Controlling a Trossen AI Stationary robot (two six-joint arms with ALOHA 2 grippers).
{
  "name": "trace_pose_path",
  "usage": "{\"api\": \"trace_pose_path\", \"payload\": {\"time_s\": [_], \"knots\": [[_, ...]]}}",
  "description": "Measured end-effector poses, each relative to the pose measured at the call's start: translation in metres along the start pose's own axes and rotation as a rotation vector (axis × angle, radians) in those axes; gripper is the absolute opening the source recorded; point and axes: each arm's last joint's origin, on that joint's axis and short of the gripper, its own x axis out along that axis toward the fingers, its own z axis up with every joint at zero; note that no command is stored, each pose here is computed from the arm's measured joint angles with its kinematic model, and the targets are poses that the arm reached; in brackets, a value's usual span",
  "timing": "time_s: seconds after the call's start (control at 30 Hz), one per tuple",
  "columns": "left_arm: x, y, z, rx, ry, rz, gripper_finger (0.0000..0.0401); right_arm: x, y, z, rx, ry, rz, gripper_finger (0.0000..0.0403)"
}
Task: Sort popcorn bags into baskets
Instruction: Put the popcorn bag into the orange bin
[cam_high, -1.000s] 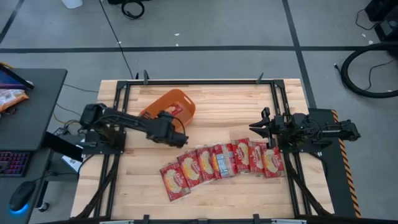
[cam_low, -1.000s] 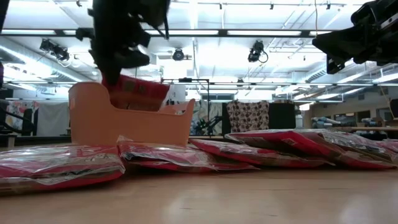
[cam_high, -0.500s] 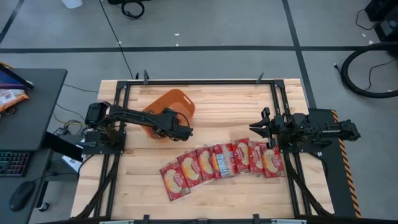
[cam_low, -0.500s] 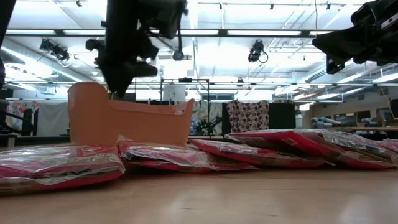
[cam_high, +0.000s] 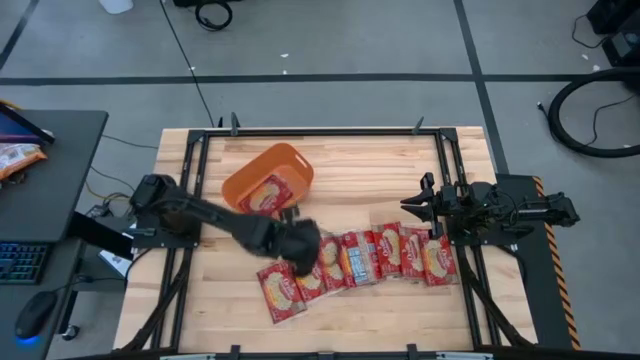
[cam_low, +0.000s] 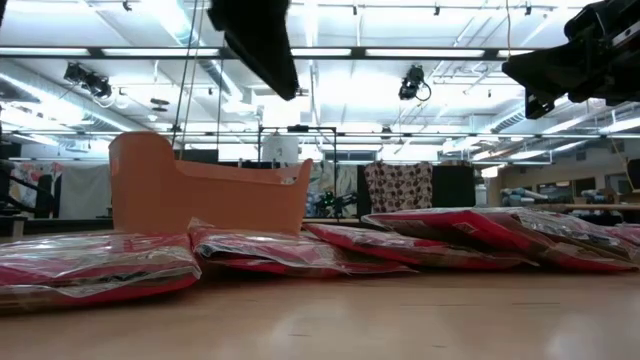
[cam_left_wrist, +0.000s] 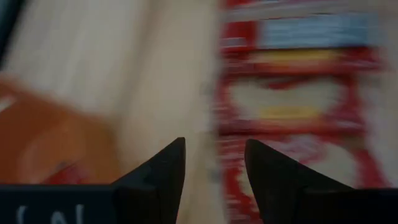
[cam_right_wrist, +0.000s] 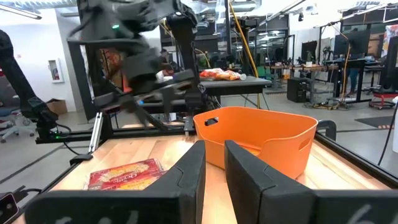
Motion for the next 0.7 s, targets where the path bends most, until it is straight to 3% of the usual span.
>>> {"api": "trace_pose_path", "payload": {"time_s": [0.17, 0.33, 0.53, 0.7], "knots": [[-0.01, -0.033, -0.021, 0.079, -0.001, -0.073, 0.0172, 0.0, 0.0, 0.0, 0.0, 0.0, 0.0, 0.0066], [-0.005, -0.053, -0.037, 0.071, -0.035, -0.025, 0.0172, 0.0, 0.0, 0.0, 0.0, 0.0, 0.0, 0.0066], [0.038, -0.065, -0.032, 0.172, -0.037, 0.005, 0.0172, 0.0, 0.0, 0.0, 0.0, 0.001, 0.0, 0.0066], [0.072, -0.068, -0.031, 0.369, -0.017, 0.029, 0.0172, 0.0, 0.0, 0.0, 0.0, -0.002, 0.0, 0.0066]]}}
